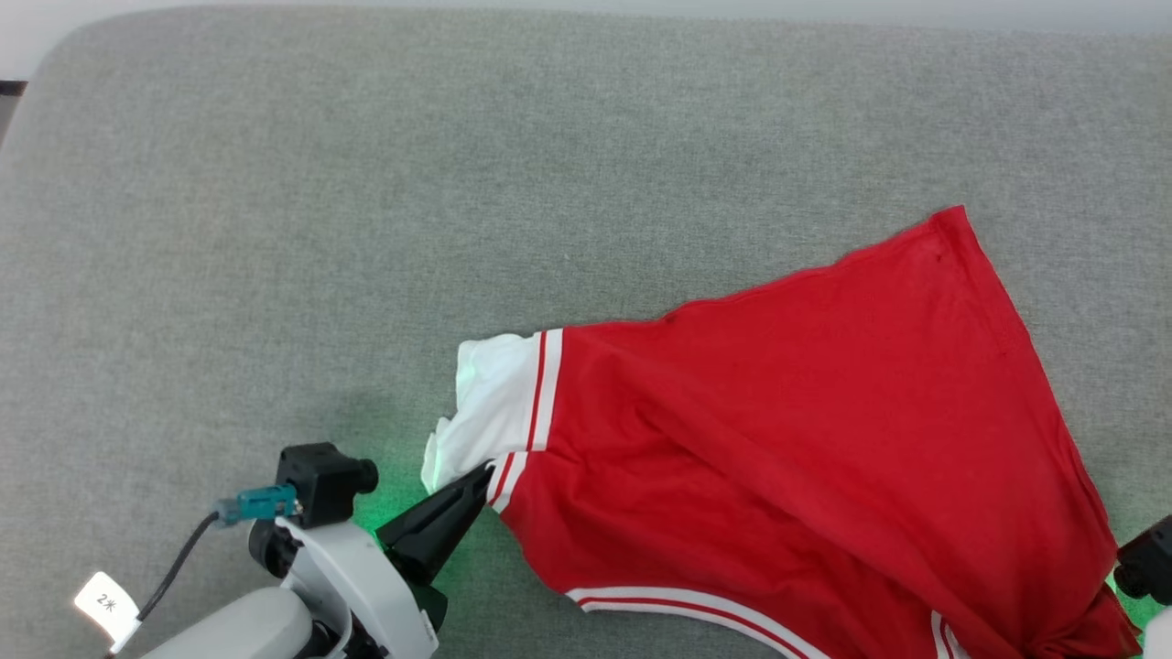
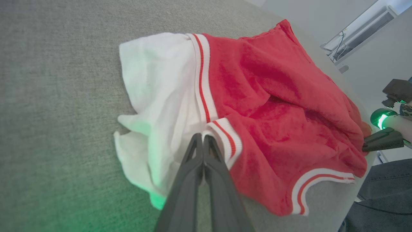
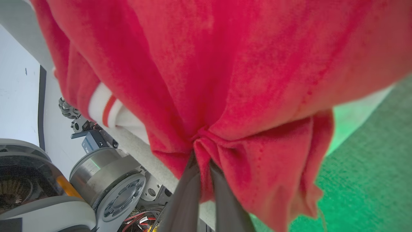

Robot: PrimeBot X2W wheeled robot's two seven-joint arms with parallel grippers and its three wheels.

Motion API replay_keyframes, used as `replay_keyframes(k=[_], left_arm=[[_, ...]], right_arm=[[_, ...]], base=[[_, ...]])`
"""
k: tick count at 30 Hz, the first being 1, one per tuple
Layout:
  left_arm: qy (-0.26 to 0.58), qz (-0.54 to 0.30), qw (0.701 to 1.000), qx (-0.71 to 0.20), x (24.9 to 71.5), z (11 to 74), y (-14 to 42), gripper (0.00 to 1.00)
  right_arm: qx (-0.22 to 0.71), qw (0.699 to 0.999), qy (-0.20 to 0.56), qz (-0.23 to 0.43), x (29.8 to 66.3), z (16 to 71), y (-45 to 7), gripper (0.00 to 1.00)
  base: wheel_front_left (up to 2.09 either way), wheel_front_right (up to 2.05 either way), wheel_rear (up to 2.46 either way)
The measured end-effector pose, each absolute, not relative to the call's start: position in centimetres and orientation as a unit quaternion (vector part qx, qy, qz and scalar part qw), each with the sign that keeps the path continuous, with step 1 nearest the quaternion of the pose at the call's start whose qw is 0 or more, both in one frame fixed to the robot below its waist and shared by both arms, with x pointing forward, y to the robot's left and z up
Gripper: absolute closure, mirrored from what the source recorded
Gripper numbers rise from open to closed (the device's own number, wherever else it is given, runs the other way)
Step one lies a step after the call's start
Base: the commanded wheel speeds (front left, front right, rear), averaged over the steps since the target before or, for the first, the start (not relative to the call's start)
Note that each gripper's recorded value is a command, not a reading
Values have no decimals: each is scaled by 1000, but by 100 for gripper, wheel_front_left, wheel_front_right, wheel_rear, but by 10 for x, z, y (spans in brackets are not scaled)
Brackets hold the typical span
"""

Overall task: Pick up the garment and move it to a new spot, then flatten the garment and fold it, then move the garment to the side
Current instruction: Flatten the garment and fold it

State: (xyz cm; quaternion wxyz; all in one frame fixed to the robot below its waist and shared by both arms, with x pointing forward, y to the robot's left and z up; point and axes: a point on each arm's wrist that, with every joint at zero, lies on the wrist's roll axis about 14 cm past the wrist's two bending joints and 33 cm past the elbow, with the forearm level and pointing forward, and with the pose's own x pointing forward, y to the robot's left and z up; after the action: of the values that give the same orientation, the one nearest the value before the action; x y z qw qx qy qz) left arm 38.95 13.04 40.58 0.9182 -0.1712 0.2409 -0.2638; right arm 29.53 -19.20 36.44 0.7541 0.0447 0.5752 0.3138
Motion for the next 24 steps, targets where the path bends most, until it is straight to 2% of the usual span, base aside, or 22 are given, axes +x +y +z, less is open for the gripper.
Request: replay_keyframes(k=[5, 7, 8, 11, 14, 19, 24], left_arm=[[241, -266, 918, -166, 390, 405, 130, 100], [241, -267, 918, -165, 391, 405, 130, 100], [242, -268, 918, -165, 391, 405, 129, 100], [243, -271, 916, -166, 390, 404, 127, 100], [244, -272, 916, -169, 388, 404, 125, 100], [244, -272, 915, -170, 387, 403, 123, 100], [244, -272, 914, -174, 385, 401, 119, 100]], right_arm=[[43, 768, 560, 307, 299, 360, -190, 100], [41, 780, 546, 304, 303, 361, -191, 44], [39, 785, 540, 301, 305, 362, -193, 3], [41, 803, 515, 297, 315, 373, -195, 0], [18, 833, 479, 278, 343, 397, -215, 0], [-14, 856, 440, 270, 375, 437, -234, 0], [-57, 890, 363, 269, 428, 482, -236, 0]], base=[[0, 0, 0], [0, 0, 0], [0, 0, 0], [0, 0, 0], [0, 0, 0], [0, 0, 0], [0, 0, 0]])
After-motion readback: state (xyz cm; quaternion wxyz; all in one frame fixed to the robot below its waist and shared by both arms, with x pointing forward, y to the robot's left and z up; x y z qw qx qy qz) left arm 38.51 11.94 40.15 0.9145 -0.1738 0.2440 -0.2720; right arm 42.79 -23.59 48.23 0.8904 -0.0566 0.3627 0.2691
